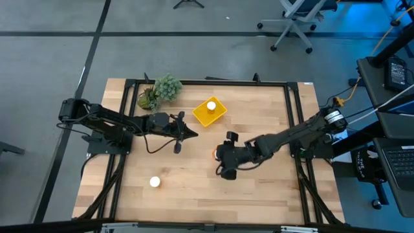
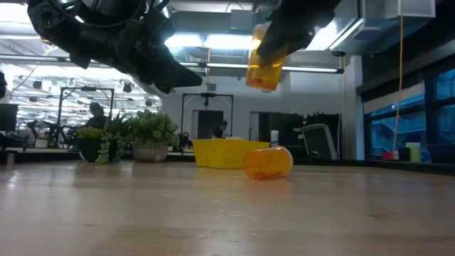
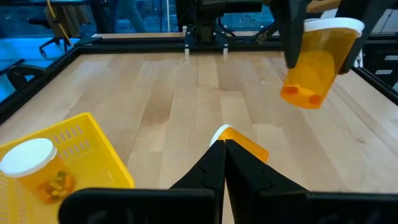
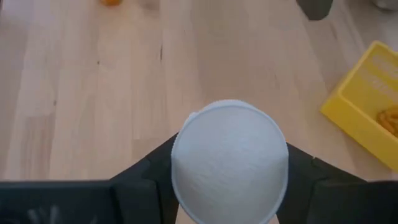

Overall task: Pick and place pill bottles into a basket
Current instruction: Put the orange pill bottle into the yellow bin

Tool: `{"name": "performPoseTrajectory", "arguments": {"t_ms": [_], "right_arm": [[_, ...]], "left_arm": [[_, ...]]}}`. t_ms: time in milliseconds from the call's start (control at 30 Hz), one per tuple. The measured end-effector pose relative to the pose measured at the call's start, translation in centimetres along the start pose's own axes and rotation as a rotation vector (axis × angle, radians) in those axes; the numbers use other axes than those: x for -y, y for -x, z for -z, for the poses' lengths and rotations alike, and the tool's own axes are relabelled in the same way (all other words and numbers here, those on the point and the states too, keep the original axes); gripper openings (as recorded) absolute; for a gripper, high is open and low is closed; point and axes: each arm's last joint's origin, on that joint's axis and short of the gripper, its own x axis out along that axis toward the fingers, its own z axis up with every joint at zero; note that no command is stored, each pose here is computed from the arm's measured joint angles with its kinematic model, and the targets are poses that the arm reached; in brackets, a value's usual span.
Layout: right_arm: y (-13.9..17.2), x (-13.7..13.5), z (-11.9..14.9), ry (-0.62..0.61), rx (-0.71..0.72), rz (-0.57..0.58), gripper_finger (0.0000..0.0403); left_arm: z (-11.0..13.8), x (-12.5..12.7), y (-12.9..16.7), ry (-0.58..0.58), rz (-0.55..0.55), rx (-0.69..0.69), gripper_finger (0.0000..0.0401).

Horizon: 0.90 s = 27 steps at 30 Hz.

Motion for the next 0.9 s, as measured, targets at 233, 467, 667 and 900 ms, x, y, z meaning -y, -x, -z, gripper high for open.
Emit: {"name": "performPoseTrajectory", "arguments": {"t_ms": [233,467,667,900], "right_arm": [[-1.4,4.1,-1.0,0.015,-0.019,0.047,0.0184],[-2.6,8.6,-2.0,0.026,-0.012,0.049,0.0184],[-3.2,12.3,-2.4,0.006,-0.001,0.049,0.0184],[-3.5,15.5,-2.4,-0.040,-0.009,0.091,0.0184]], "left_arm": [[0.0,0.0,0.0,0.000,-0.001,-0.004,0.0005],[0.1,-0.1,0.0,-0.032,-0.042,-0.006,0.0003],[0.0,-0.1,0.0,-0.047,-0.042,-0.006,0.0007],[-0.4,-0.1,0.0,-0.153,-0.050,0.034,0.0004]]}}
